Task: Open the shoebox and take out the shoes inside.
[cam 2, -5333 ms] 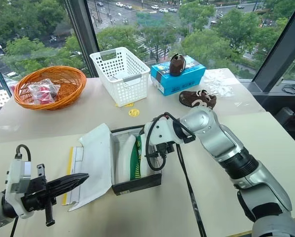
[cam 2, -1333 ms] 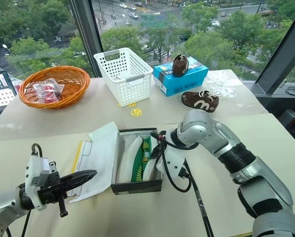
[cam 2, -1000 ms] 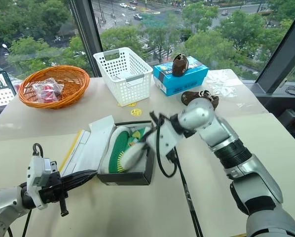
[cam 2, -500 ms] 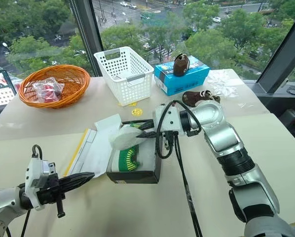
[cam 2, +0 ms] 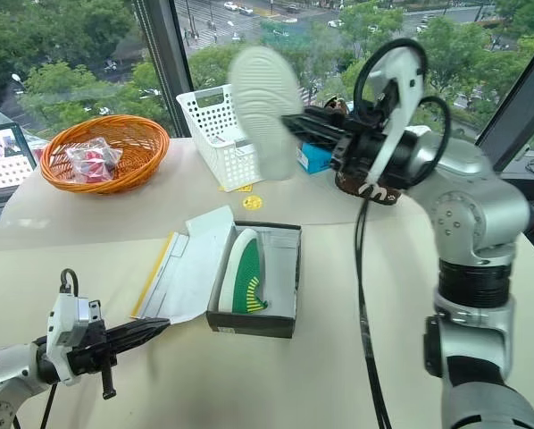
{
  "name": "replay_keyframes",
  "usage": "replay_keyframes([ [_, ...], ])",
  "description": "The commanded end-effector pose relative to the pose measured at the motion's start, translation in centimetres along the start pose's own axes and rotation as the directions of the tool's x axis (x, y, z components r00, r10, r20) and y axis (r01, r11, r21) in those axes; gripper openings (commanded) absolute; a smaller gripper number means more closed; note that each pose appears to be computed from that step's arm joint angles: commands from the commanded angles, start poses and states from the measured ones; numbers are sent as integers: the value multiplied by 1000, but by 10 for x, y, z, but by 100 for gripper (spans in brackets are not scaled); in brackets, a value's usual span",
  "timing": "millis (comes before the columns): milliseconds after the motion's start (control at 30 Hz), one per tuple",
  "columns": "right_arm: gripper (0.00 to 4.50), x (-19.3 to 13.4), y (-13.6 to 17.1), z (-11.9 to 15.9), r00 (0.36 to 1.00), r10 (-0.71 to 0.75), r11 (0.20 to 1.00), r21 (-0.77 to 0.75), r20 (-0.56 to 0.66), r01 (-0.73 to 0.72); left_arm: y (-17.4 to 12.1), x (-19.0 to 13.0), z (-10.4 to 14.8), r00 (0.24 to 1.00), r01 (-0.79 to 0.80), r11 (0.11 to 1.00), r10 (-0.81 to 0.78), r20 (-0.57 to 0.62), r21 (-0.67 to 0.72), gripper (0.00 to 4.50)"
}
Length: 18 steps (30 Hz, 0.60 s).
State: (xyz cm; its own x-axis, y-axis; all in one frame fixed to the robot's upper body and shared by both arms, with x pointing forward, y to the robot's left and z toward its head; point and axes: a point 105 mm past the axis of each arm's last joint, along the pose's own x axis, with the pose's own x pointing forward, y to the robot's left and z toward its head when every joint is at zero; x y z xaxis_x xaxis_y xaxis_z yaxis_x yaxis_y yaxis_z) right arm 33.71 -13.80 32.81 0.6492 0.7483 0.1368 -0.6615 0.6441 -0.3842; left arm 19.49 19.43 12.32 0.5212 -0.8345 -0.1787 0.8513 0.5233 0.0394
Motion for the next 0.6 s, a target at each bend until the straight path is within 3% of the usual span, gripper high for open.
replay_keyframes([
  [33,30,-19,-20,-24,965,-210,940,-302,-154,156,-2,0,3,1000,7,1000,-8,12,24,0],
  [167,30,-39,-23,-77,867,-356,796,-600,-350,85,-3,2,6,1000,14,1000,-15,15,22,0],
  [300,30,-55,-19,-117,781,-423,714,-700,-459,-24,-2,3,8,1000,17,1000,-17,15,22,0],
  [433,30,-72,-9,-162,688,-490,572,-793,-535,-209,-3,4,10,1000,19,1000,-20,16,20,0],
  [533,30,-78,7,-182,663,-463,560,-774,-589,-297,-3,5,13,1000,19,1000,-19,18,20,0],
  [600,30,-80,33,-201,650,-384,632,-700,-655,-332,-3,6,15,1000,18,1000,-18,19,21,0],
])
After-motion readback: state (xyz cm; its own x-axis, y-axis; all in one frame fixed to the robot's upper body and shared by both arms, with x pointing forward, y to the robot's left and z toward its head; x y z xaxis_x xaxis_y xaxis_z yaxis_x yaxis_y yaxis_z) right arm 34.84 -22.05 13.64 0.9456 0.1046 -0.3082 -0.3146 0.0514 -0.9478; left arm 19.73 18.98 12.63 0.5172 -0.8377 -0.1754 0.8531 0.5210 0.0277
